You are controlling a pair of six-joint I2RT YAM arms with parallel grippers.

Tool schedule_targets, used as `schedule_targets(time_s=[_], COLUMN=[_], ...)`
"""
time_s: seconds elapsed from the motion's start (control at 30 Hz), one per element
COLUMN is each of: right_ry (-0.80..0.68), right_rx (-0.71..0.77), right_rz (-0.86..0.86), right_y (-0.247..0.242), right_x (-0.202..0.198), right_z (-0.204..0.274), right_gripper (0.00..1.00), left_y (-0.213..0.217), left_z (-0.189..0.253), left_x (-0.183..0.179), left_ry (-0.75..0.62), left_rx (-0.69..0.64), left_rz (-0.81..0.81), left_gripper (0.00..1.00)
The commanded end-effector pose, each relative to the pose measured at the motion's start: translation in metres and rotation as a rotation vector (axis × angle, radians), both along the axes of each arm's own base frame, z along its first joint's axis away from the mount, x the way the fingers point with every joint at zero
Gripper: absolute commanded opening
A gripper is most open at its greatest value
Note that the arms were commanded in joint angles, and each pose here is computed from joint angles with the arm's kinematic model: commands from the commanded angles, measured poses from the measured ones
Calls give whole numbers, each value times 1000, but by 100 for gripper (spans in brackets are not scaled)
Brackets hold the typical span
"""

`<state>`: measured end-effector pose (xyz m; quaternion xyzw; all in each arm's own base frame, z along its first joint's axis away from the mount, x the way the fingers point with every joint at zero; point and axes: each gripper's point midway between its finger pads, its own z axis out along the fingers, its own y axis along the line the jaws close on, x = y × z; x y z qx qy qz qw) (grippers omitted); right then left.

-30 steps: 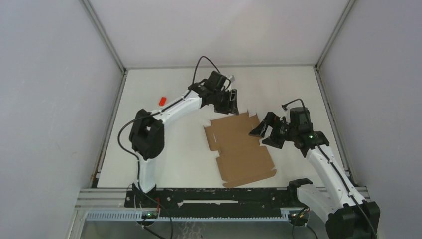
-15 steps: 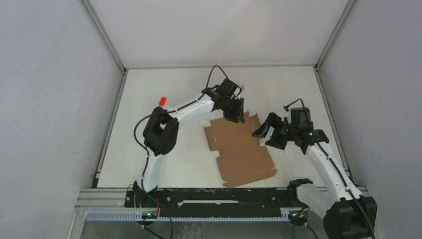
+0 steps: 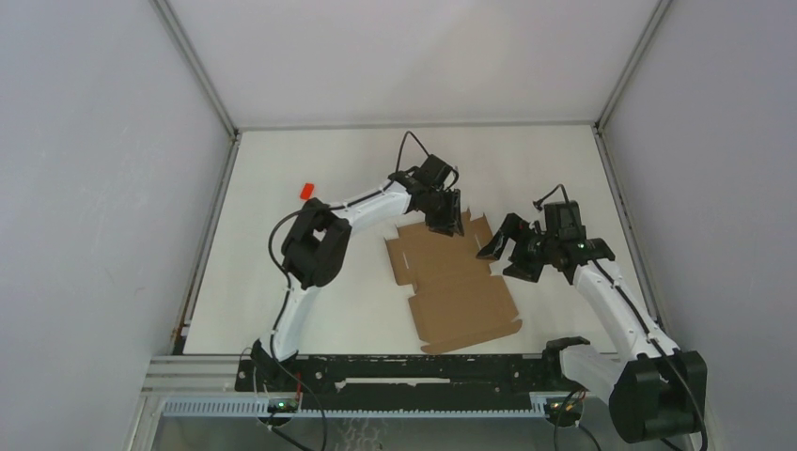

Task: Fold the paper box
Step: Fold the paper box at the center of the board.

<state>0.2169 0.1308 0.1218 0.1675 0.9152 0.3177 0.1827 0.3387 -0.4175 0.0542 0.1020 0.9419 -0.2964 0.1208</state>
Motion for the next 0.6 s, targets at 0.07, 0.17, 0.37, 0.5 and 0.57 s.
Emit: schedule_targets(time_s=[0.07, 0.17, 0.37, 0.5, 0.57], right_ry=[-79, -81, -102, -108, -103], right_rx=[-10, -20, -50, -53, -53], right_rz=[8, 10, 1, -1, 1], right_y=[-2, -4, -11, -12, -12], right_x=[17, 18, 22, 23, 22], right_z=[13, 14, 21, 23, 22], right_gripper=[97, 98, 100, 100, 100], left_y=[-6, -1, 4, 11, 16], left_z=[-5, -13, -28, -37, -41], left_x=[13, 21, 27, 32, 35], left_ry=[-10, -7, 2, 12, 21], left_rx=[-23, -9, 19, 39, 43], left_rz=[91, 140, 174, 207, 231], left_gripper=[40, 40, 40, 40, 40])
